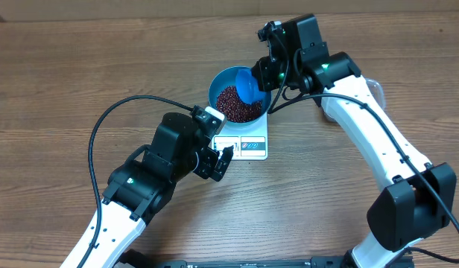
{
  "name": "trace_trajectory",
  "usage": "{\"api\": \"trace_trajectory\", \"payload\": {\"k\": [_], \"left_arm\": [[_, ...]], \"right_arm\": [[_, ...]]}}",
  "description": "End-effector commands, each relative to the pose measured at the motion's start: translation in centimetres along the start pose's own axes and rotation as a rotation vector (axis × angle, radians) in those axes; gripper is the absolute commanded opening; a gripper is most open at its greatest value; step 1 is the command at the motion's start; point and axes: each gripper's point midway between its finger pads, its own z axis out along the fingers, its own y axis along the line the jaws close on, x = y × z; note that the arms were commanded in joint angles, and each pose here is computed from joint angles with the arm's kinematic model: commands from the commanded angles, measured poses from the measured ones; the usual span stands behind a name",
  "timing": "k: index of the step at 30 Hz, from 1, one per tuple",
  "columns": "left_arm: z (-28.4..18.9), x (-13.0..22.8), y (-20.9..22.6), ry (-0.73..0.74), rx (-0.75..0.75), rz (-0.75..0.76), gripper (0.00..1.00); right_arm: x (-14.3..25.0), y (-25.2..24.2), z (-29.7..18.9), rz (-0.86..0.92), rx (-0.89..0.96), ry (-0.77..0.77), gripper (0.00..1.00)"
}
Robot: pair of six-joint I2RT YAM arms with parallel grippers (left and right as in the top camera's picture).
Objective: Scoop item into bowl and weigh 150g on scale
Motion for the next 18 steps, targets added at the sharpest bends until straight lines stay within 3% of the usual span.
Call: {"api": "trace_trajectory", "payload": {"k": [1,18], "left_arm": [[-0.43,-0.84,0.01,-0.022,0.005,0.01,0.99],[-0.43,-0.84,0.01,-0.022,0.005,0.01,1.0]], "right_arm": [[-0.69,0.67,-0.19,-0.031,0.027,-0.028,0.04],[-0.32,1.16,0.49,-0.103,0.149,-0.027,0.04]]}}
